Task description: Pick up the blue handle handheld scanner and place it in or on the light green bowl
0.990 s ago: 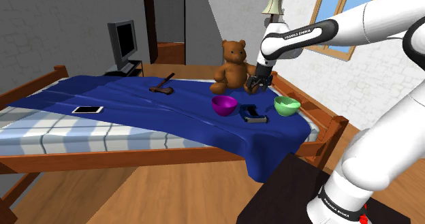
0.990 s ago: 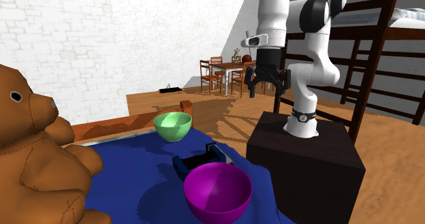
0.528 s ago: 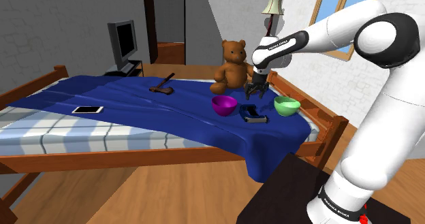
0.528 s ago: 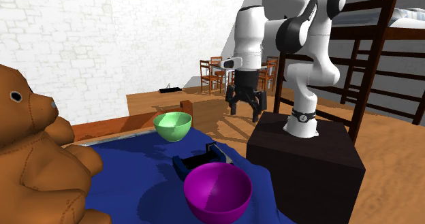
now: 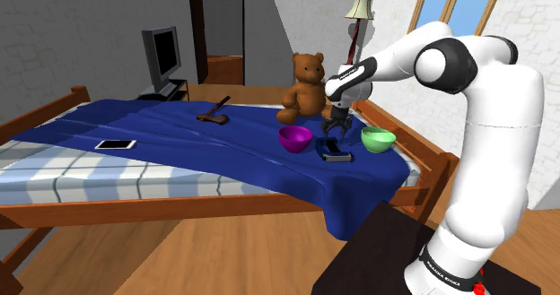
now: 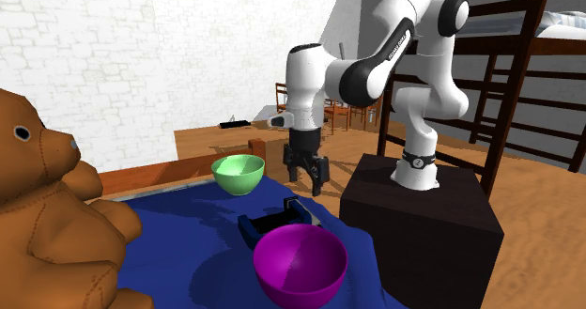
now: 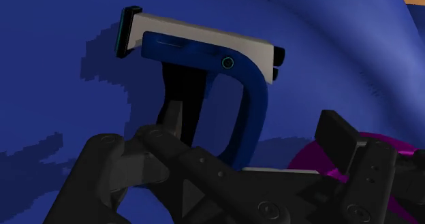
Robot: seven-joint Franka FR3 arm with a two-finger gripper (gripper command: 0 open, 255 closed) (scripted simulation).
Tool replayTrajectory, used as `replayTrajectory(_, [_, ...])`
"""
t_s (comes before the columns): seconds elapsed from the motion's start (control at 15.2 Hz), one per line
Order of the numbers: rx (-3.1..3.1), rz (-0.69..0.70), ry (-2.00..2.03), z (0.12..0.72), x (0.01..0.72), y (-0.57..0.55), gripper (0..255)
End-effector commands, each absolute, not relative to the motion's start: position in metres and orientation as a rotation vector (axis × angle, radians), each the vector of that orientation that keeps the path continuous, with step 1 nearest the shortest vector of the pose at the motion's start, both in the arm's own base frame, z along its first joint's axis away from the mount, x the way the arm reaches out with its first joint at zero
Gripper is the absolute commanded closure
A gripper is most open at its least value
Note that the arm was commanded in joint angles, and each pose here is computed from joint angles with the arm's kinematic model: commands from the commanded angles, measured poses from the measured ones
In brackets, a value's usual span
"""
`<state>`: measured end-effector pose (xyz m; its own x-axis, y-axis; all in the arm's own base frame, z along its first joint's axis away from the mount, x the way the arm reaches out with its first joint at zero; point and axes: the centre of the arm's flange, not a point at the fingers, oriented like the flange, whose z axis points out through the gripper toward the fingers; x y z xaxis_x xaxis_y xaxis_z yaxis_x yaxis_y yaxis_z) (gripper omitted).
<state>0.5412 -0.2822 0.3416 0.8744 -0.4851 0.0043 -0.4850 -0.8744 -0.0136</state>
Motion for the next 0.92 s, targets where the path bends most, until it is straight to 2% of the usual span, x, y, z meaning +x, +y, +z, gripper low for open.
replayTrajectory(0.0, [-3.021, 0.006, 0.823, 0.323, 0.550, -0.302, 0])
replayTrajectory(0.4, [-2.994, 0.059, 0.934, 0.270, 0.568, -0.354, 0])
replayTrajectory(0.86, [-2.994, 0.059, 0.934, 0.233, 0.567, -0.354, 0])
